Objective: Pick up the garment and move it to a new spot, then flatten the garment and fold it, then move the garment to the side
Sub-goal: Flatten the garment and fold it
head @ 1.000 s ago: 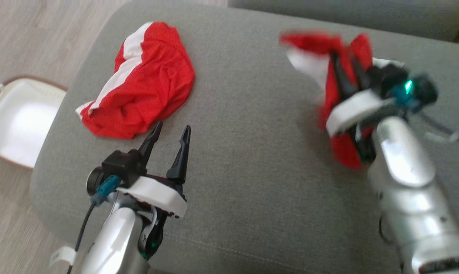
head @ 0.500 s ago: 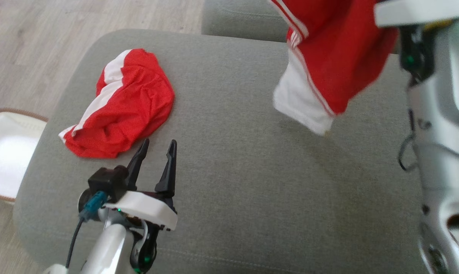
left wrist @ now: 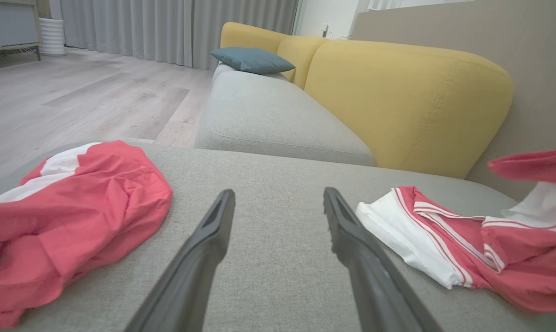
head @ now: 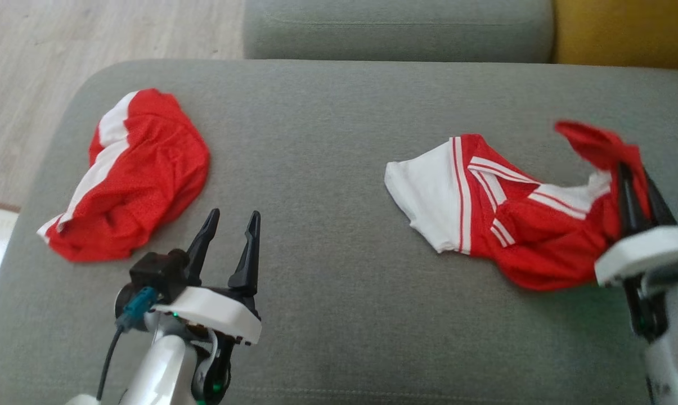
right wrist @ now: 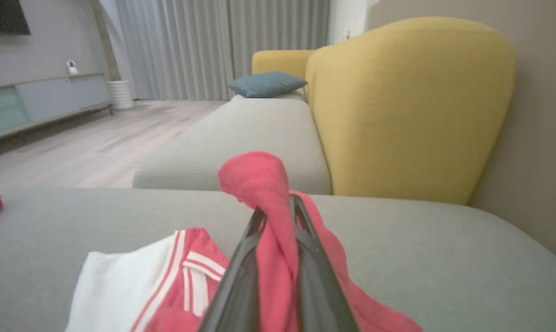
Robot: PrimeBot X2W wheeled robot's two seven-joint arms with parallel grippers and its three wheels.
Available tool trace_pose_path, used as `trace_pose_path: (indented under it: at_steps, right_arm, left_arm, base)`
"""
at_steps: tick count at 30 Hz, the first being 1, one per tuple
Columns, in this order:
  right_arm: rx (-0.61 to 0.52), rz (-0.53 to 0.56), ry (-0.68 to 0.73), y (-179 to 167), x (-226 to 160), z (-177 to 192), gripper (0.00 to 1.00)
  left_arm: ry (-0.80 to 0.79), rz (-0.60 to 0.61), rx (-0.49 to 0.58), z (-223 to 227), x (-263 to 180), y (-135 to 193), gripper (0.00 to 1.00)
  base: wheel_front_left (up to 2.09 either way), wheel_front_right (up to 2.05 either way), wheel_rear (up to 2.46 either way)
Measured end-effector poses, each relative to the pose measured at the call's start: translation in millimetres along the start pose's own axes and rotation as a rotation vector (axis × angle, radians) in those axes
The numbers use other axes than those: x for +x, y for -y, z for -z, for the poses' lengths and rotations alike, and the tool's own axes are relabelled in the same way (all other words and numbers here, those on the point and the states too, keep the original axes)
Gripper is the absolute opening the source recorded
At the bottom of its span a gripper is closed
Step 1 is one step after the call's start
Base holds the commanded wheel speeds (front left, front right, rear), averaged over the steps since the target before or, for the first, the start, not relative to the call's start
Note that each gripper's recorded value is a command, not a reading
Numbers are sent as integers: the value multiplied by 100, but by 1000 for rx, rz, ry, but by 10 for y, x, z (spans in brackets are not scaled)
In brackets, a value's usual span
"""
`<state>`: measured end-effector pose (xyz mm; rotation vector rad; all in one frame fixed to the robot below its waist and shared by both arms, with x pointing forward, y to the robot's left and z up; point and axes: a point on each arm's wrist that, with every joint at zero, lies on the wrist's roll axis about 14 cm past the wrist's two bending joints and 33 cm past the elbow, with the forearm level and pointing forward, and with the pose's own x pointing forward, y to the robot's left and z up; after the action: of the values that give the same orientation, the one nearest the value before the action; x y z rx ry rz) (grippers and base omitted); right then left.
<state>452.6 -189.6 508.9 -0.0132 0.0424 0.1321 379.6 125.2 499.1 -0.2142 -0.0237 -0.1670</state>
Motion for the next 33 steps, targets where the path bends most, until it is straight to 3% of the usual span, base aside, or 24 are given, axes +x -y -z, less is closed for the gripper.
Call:
trace_pose_path:
  at_steps: [3, 4, 5, 8, 12, 20, 27, 33]
  right_arm:
    - [2, 70, -63, 177, -237, 177, 0]
    - [6, 94, -95, 219, -316, 255, 27]
    - [10, 117, -114, 252, -393, 310, 100]
    - [24, 181, -180, 327, -593, 470, 100]
    - [13, 213, -90, 354, -641, 239, 100]
    - [51, 29, 172, -294, -517, -371, 100]
    - [106, -57, 76, -626, -659, 34, 100]
    - [105, -62, 46, -644, -631, 140, 100]
  left_arm:
    - [-3, 22, -1, 11, 37, 67, 100]
    - [-4, 29, 0, 14, 49, 90, 100]
    - [-3, 35, -1, 12, 60, 108, 100]
    - [0, 56, -1, 3, 83, 165, 100]
    - [2, 72, 6, -7, 94, 215, 100]
    - [11, 75, 8, -38, 82, 224, 100]
    - [17, 63, 8, -57, 58, 184, 100]
    - [10, 58, 8, -35, 36, 168, 100]
  base:
    - [0, 0, 0]
    - [0, 0, 0]
    - [0, 0, 0]
    - [0, 0, 0]
    - [0, 0, 0]
    - [0, 0, 0]
    - [0, 0, 0]
    - [0, 0, 0]
